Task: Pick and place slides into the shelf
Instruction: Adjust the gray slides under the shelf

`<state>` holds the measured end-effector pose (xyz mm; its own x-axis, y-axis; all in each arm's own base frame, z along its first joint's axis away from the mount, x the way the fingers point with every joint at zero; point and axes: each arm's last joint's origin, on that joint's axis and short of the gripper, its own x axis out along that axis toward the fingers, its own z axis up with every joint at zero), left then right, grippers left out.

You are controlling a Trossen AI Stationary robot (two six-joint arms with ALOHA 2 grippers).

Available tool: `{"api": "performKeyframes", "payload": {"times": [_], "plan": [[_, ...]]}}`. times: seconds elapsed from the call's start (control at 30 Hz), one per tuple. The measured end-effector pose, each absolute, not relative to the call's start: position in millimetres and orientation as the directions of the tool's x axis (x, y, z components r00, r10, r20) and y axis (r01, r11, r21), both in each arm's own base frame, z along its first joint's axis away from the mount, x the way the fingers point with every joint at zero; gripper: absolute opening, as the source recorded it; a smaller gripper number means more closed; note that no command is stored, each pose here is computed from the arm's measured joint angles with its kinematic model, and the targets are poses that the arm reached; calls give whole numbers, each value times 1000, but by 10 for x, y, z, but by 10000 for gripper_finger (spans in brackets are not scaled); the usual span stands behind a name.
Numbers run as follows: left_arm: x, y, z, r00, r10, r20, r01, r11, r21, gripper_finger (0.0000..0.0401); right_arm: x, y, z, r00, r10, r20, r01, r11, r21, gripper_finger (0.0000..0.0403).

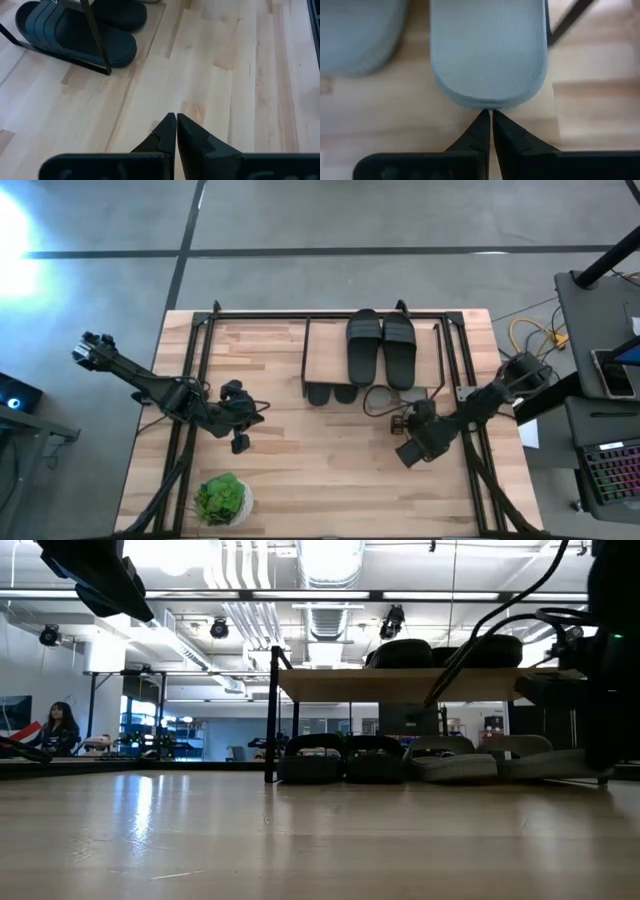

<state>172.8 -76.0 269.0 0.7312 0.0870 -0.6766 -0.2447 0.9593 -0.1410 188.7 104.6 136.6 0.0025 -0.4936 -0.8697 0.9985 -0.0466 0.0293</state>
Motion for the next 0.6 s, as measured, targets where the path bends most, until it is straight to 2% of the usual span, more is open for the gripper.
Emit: {"api": "performKeyframes", "payload": {"times": [0.13,0.3,0.43,0.6], "plan": [[1727,-759,2679,730,88,-678,-246,959,-140,0,1908,927,1391,20,-533,-846,998,-38,47,12],[1726,-758,2671,728,89,-680,-247,959,-140,0,1978,791,1383,-3,-532,-847,1000,-6,0,12],[1727,-759,2671,729,88,-679,-262,952,-157,0,2065,779,1366,52,-502,-863,998,54,29,12],[1732,-762,2669,728,88,-679,-278,944,-176,0,2159,913,1445,132,-452,-882,991,81,107,12]]}}
